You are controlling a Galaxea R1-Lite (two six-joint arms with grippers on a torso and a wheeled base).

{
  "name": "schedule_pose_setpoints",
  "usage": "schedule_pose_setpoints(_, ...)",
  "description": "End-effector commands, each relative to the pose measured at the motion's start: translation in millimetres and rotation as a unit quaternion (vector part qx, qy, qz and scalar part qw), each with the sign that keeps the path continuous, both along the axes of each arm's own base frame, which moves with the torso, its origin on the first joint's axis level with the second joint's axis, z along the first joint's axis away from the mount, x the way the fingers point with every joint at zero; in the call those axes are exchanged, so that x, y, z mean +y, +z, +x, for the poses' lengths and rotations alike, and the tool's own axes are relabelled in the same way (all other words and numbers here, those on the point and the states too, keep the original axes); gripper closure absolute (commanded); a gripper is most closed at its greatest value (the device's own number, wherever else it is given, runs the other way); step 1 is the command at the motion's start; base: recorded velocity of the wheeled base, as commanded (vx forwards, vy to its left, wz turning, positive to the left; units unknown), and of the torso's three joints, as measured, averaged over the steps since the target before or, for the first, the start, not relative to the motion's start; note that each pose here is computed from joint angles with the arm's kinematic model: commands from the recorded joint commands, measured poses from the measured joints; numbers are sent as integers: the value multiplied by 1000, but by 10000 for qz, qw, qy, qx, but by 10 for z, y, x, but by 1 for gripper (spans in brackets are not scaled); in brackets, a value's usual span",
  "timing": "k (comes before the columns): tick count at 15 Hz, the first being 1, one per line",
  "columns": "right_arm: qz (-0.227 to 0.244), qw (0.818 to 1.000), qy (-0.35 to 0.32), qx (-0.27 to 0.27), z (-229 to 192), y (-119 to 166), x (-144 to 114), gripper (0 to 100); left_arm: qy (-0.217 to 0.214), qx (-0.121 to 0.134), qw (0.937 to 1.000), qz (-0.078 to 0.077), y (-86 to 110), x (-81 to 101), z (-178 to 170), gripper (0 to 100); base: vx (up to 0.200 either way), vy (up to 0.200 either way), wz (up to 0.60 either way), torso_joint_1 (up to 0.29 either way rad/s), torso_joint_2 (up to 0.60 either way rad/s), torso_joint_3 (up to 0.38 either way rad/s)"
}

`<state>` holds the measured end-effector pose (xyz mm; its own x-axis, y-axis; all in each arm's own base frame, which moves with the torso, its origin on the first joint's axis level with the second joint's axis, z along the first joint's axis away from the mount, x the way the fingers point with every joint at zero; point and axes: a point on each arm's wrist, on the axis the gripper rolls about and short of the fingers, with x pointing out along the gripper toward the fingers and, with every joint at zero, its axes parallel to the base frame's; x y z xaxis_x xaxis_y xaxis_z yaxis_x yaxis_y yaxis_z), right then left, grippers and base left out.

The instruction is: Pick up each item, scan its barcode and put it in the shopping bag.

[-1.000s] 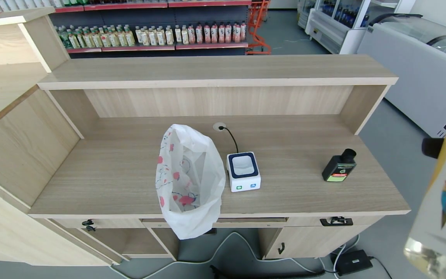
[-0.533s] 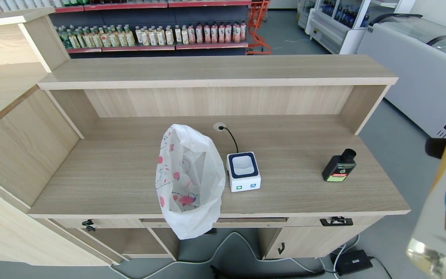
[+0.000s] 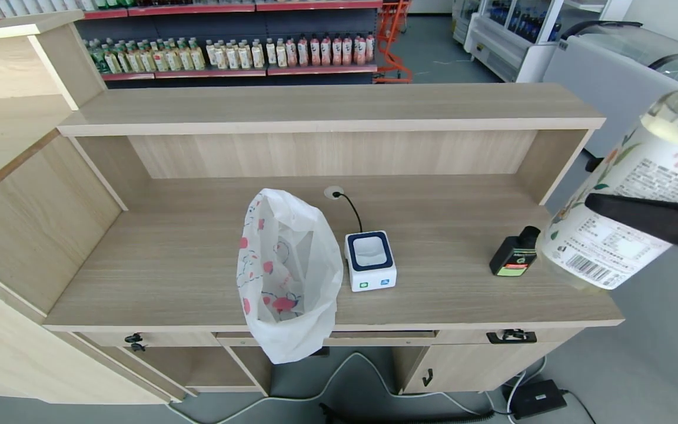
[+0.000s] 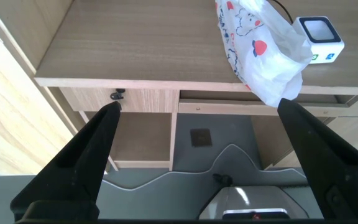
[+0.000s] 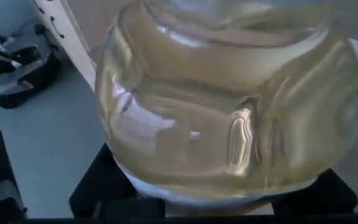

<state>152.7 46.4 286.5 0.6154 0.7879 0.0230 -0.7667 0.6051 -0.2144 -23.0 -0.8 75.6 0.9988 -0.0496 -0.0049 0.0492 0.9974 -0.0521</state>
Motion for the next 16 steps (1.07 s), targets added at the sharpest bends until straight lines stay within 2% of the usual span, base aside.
schedule_pose_setpoints(1, -806, 9866, -1422, -22, 352, -270, -326, 100, 2, -1, 10000, -1, 0, 0, 0, 0, 0, 0, 0, 0, 0, 0)
schedule_pose_setpoints(3, -1738, 9675, -1737, -594, 403, -361, -483, 100, 2, -1, 10000, -1, 0, 0, 0, 0, 0, 0, 0, 0, 0, 0)
schedule_pose_setpoints(4, -1984, 9589, -1873, -773, 376, -364, -548, 100, 2, -1, 10000, -1, 0, 0, 0, 0, 0, 0, 0, 0, 0, 0)
schedule_pose_setpoints(6, -2181, 9520, -1961, -875, 289, -386, -576, 100, 2, -1, 10000, -1, 0, 0, 0, 0, 0, 0, 0, 0, 0, 0)
schedule_pose_setpoints(8, -2724, 9271, -2430, -852, 187, -418, -703, 100, 2, -1, 10000, -1, 0, 0, 0, 0, 0, 0, 0, 0, 0, 0)
schedule_pose_setpoints(12, -2912, 9093, -2879, -747, 160, -404, -783, 100, 2, -1, 10000, -1, 0, 0, 0, 0, 0, 0, 0, 0, 0, 0)
schedule_pose_setpoints(14, -2817, 9173, -2701, -789, 208, -414, -700, 100, 2, -1, 10000, -1, 0, 0, 0, 0, 0, 0, 0, 0, 0, 0)
schedule_pose_setpoints(16, -2862, 9193, -2489, -1053, 370, -432, -634, 100, 2, -1, 10000, -1, 0, 0, 0, 0, 0, 0, 0, 0, 0, 0)
